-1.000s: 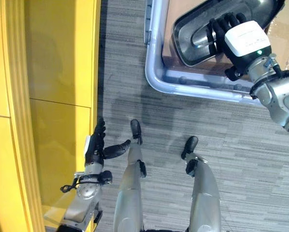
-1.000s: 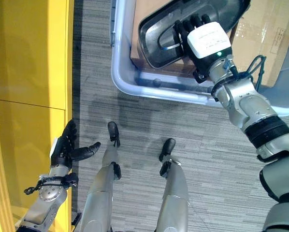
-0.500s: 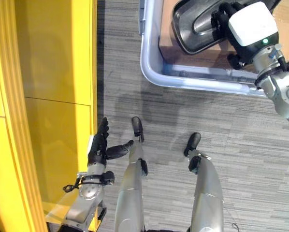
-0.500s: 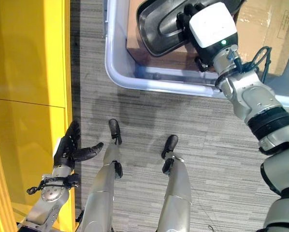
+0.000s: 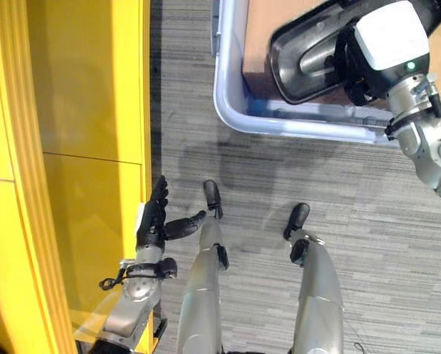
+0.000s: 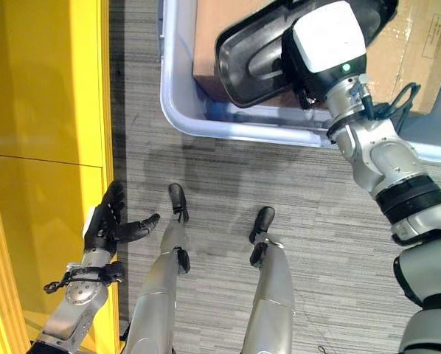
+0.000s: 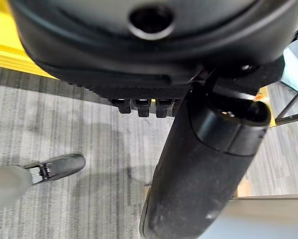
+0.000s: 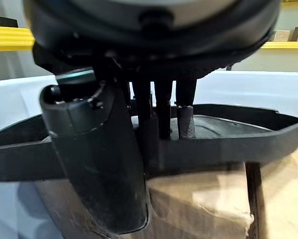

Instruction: Move parts from the plastic box to the shelf.

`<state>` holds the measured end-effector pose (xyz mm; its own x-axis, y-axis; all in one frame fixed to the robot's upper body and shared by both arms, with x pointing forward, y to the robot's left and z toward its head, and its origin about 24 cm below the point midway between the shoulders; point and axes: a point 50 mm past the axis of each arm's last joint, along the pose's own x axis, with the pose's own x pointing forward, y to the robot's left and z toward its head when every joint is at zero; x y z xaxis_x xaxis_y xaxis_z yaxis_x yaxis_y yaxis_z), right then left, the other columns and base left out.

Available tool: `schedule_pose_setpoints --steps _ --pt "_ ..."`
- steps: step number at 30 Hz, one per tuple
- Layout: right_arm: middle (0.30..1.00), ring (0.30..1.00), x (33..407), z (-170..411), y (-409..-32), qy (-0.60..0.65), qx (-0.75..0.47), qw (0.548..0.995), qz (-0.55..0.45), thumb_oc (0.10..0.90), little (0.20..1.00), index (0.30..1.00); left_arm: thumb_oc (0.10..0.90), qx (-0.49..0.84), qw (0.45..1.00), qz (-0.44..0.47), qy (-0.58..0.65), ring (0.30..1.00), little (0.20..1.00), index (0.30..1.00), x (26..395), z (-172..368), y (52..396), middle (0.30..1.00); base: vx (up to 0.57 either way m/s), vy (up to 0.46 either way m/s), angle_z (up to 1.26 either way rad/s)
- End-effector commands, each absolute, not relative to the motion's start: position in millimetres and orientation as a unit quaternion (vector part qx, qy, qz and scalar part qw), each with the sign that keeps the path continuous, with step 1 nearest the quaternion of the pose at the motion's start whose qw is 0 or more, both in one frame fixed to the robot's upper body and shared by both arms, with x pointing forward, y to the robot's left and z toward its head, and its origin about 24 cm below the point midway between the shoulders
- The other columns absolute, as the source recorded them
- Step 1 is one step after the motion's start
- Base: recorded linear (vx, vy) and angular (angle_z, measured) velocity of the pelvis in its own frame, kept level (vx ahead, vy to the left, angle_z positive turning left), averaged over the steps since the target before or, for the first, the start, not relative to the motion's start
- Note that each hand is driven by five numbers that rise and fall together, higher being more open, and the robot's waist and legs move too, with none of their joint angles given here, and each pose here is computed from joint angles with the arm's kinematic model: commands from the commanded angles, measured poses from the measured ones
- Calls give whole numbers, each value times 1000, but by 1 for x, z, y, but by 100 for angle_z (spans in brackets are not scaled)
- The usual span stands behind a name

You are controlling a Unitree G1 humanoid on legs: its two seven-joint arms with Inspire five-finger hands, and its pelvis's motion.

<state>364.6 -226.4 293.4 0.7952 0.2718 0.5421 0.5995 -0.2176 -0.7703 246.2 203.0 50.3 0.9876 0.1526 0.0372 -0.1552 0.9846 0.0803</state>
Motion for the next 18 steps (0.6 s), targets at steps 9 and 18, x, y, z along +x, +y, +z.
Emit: schedule_pose_setpoints --steps 9,18 --pt "300 300 331 306 -251 -294 -790 511 -168 400 300 300 900 68 992 82 -68 1000 1000 1000 250 72 213 1000 -47 7 6" --pt "300 300 290 321 -232 -379 -780 477 -142 400 300 300 900 105 988 90 -65 1000 1000 1000 248 77 233 1000 7 0 -2"
